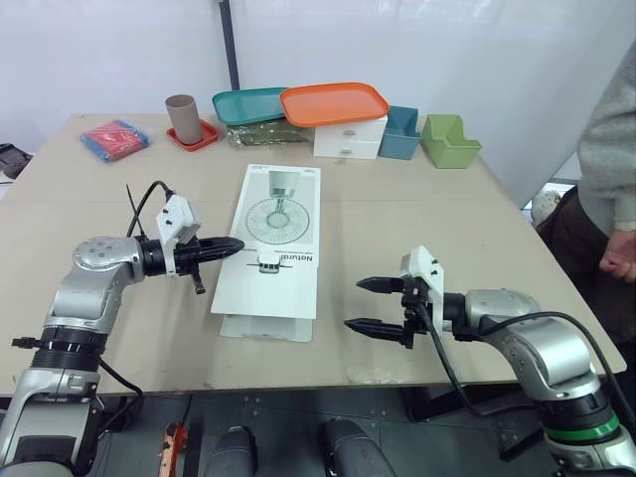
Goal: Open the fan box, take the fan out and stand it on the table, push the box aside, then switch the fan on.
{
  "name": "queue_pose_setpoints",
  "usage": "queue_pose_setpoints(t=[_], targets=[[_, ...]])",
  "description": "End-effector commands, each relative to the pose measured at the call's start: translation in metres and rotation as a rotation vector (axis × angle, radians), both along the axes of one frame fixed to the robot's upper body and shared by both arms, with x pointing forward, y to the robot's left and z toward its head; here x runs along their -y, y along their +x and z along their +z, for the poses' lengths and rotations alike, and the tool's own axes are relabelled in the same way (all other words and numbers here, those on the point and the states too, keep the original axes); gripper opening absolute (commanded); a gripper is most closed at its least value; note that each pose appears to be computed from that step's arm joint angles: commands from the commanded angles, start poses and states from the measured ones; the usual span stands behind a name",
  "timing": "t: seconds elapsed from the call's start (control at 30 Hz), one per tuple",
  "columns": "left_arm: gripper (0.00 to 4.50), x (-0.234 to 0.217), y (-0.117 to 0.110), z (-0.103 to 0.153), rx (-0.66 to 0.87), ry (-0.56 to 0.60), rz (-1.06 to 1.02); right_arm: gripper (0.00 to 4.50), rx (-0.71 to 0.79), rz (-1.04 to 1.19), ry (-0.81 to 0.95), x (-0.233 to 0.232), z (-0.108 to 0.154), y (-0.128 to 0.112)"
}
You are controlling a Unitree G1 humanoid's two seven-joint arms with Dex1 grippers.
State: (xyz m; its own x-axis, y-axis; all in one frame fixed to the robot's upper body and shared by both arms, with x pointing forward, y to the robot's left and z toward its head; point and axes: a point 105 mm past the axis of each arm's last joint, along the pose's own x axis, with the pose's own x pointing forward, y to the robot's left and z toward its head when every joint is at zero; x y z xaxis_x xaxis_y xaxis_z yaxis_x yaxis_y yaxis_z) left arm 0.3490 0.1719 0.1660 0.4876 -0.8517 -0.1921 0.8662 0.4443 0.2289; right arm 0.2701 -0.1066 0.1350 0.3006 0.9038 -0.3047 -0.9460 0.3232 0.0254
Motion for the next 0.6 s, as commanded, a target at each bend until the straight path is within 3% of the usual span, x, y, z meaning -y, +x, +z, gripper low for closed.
queue_pose_setpoints(t=[0.03,0.27,0.6], targets=[[0.11,-0.001,0.002,0.008,0.031,0.009,0.004,4.5,0.037,0.12,0.017,-0.016,0.015,-0.018],[0.11,-0.005,0.002,0.01,0.038,0.014,0.004,4.5,0.031,0.192,0.011,-0.032,0.011,-0.025],[0.11,-0.01,0.005,0.011,0.05,0.032,0.01,4.5,0.036,0.216,-0.026,-0.041,-0.002,-0.014]])
